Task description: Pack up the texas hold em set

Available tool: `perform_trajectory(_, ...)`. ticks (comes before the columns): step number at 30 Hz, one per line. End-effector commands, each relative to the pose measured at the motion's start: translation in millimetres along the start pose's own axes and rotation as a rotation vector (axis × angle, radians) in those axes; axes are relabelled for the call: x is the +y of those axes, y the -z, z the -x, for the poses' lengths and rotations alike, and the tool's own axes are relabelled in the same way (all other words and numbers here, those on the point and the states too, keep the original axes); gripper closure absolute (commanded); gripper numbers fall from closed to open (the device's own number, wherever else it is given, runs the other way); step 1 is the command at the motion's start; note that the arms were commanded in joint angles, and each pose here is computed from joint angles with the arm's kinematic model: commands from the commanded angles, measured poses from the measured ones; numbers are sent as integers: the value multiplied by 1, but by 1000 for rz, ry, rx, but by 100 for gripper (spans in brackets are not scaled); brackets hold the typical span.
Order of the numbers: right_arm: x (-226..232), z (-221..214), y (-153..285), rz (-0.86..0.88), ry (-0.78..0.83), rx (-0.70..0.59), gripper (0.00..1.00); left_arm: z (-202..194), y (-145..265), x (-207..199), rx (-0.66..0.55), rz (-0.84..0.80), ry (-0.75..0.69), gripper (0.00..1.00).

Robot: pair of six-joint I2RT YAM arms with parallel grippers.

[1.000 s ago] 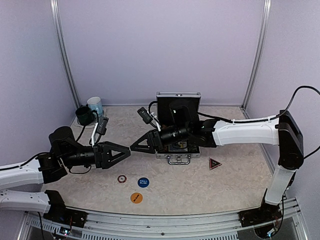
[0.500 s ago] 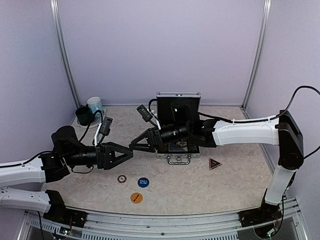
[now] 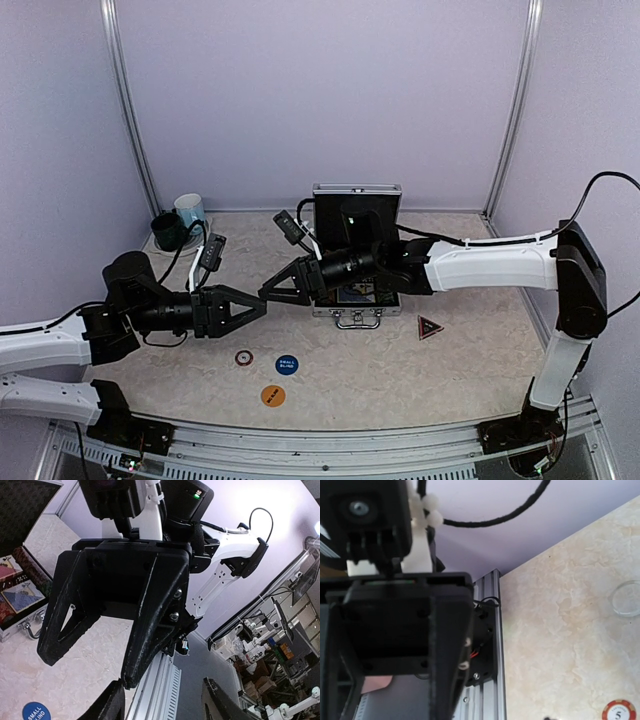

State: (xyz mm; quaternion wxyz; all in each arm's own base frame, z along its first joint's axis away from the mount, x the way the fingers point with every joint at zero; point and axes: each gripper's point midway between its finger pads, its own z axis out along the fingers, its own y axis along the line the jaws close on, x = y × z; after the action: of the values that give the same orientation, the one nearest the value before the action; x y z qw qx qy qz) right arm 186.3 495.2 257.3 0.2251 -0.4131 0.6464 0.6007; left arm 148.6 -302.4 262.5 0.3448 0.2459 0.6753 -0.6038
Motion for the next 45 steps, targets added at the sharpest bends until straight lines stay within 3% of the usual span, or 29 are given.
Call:
perform_trajectory(1,-6,-2,-2,-11,2,8,48,16,-1,-19,-33,-50,-46,53)
perform_trajectory(22,-6,-9,1,-17,-7,27,48,21,0,-6,-41,37,-56,100)
perform_trajectory(45,1,39,34,-97,60,-99,48,11,6,6,-34,97,-37,100)
